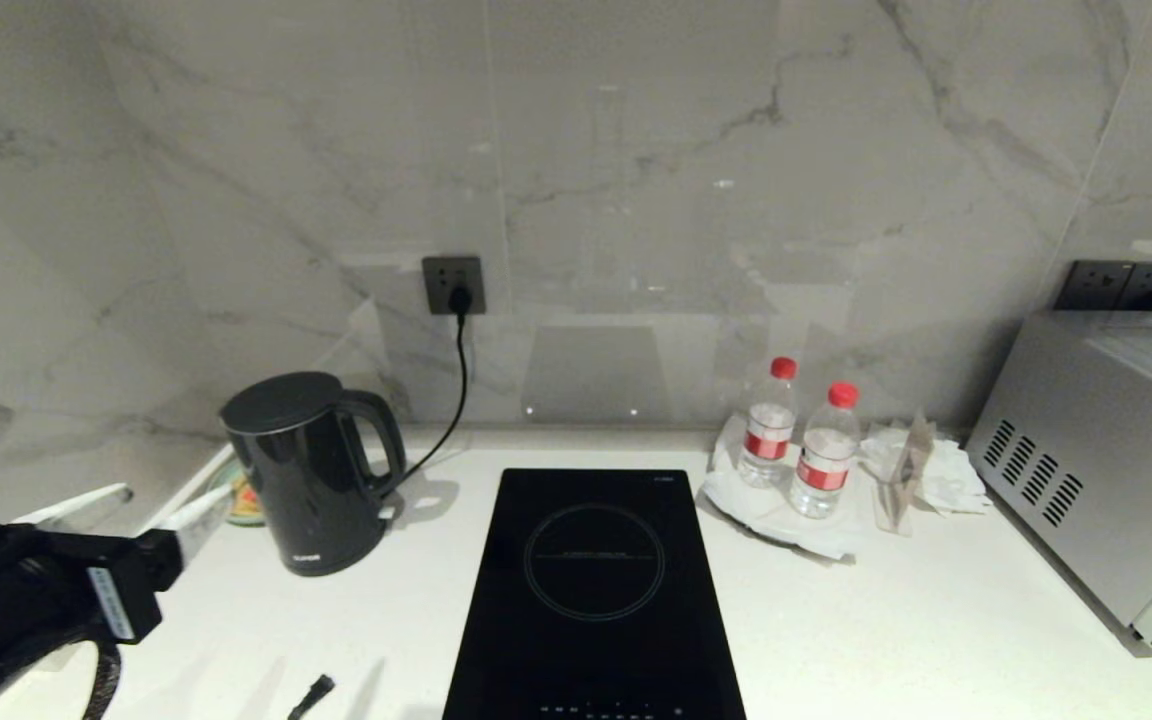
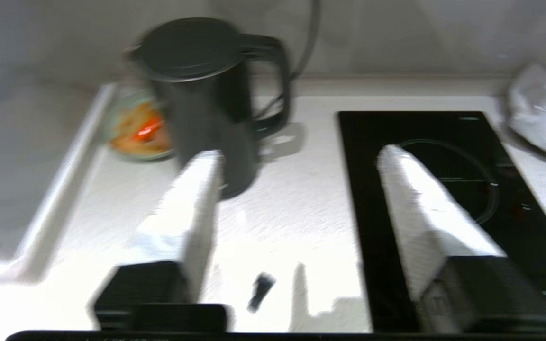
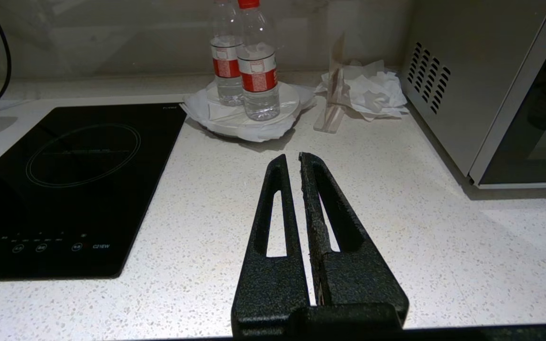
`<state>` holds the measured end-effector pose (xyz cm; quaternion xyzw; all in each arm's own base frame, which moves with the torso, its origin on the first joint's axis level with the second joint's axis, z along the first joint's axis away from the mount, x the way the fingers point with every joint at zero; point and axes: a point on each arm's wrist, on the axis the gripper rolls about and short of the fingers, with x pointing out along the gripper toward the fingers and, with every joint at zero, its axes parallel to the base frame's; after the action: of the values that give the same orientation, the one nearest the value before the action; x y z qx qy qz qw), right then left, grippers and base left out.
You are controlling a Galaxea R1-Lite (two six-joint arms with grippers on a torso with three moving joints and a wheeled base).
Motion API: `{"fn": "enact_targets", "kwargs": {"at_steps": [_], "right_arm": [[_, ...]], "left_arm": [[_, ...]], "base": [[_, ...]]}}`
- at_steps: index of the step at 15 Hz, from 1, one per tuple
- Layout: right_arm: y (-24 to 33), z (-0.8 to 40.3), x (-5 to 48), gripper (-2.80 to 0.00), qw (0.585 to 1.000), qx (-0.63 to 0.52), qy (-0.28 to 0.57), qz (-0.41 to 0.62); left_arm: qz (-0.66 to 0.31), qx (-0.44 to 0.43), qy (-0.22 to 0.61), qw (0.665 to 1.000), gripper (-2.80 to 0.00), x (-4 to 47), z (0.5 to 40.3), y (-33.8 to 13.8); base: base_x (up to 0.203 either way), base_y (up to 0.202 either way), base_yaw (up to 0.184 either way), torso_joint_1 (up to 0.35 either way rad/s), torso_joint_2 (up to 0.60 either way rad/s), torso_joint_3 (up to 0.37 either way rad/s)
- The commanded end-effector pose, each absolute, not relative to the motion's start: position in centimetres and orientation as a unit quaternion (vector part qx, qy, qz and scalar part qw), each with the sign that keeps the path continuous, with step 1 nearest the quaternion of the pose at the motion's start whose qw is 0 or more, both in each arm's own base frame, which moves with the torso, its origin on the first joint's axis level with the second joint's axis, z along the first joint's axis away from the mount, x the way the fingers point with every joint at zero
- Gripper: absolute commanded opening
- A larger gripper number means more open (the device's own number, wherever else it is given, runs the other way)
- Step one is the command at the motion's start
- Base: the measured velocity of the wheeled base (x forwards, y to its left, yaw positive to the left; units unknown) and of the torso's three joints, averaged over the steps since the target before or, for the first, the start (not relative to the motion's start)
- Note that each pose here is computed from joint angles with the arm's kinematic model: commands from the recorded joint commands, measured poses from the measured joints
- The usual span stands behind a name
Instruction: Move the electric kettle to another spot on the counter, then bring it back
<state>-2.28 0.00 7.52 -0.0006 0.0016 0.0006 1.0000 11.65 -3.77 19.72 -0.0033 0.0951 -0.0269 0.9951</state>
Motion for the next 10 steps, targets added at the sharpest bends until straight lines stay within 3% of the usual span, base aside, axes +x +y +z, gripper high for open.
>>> {"fn": "enact_targets", "kwargs": {"at_steps": [1,10], "right_arm": [[0.0,7.5,-2.3,-2.80,1.000,-0.001,0.002,0.001],[0.0,7.5,-2.3,-2.80,1.000,-0.001,0.002,0.001]], "left_arm": [[-0.002,-0.008,0.077,0.997,-2.80,7.4,21.5,-2.0],[0.074,-0.008,0.039,0.996,-2.80,1.6,21.5,0.5]], "base": [[0.000,0.000,0.000,0.000,0.00,0.000],[0.000,0.000,0.000,0.000,0.00,0.000]]}}
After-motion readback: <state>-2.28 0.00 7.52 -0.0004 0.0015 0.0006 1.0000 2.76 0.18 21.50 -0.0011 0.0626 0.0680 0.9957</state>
